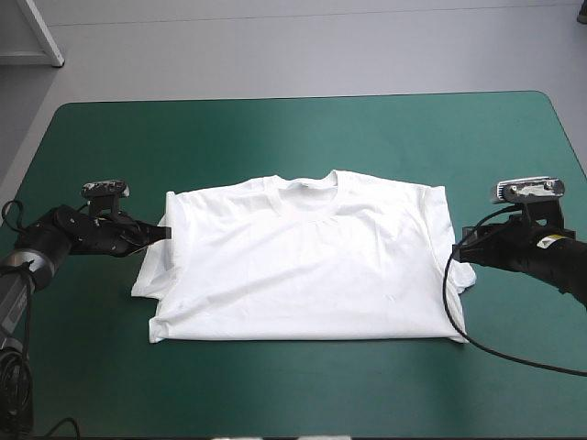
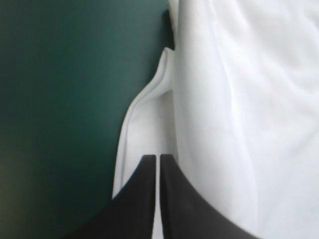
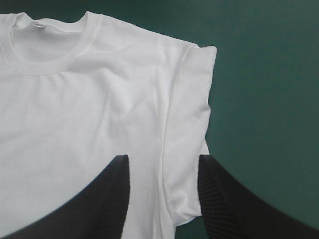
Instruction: Fold the cloth
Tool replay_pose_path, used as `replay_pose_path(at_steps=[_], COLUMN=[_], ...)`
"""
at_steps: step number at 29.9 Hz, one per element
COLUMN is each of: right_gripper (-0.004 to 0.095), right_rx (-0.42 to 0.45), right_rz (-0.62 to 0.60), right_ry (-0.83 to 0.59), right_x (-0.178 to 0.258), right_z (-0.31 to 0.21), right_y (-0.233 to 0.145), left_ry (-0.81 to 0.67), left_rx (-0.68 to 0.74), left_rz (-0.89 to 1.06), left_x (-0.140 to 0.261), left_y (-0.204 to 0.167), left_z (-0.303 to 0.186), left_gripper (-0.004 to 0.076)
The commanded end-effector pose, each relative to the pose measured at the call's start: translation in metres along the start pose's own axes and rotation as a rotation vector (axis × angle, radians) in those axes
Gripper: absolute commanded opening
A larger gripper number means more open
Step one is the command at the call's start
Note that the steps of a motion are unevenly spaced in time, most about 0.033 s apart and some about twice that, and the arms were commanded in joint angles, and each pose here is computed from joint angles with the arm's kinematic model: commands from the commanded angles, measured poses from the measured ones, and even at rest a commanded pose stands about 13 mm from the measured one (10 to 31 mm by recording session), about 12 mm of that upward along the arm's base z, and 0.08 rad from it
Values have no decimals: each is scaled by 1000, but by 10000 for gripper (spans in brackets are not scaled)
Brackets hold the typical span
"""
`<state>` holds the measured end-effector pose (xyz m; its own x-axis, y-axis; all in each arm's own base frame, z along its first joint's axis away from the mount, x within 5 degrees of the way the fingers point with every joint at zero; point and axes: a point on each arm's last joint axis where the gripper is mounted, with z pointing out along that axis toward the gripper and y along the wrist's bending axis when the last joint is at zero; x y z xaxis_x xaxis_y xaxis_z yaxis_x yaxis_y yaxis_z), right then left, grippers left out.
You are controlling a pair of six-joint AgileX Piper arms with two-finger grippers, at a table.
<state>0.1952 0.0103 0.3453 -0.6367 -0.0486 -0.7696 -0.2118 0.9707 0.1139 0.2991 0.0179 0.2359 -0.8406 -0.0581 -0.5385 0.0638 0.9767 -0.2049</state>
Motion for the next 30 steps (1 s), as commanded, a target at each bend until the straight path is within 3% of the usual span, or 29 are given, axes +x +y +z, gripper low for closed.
replay_pose_path(at_steps=[1, 6, 13, 15, 18, 21, 24, 30], right_gripper=[413, 413, 414, 414, 414, 414, 414, 414], right_rx=[18, 19, 14, 14, 14, 15, 15, 20], right_rz=[3, 3, 3, 3, 3, 3, 3, 3], right_ry=[-100, -103, -91, -91, -91, -94, -94, -104], right_x=[-14, -14, -13, -13, -13, -14, -14, -14], right_z=[-10, -10, -10, -10, -10, -10, -10, -10], right_y=[0, -1, 0, 0, 0, 0, 0, -1], left_ry=[-89, -108, -111, -93, -6, 58, 60, 132], left_rx=[33, 45, -10, -4, 11, -14, -69, -30], left_rz=[8, 96, 126, 117, 142, 108, 68, 63], left_x=[-19, -30, -34, -33, -25, -19, -18, -2], left_y=[-11, -26, -19, -18, -19, -16, -11, -17], left_z=[-25, -36, -41, -41, -40, -41, -40, -31], left_gripper=[21, 21, 28, 99, 335, 496, 501, 501])
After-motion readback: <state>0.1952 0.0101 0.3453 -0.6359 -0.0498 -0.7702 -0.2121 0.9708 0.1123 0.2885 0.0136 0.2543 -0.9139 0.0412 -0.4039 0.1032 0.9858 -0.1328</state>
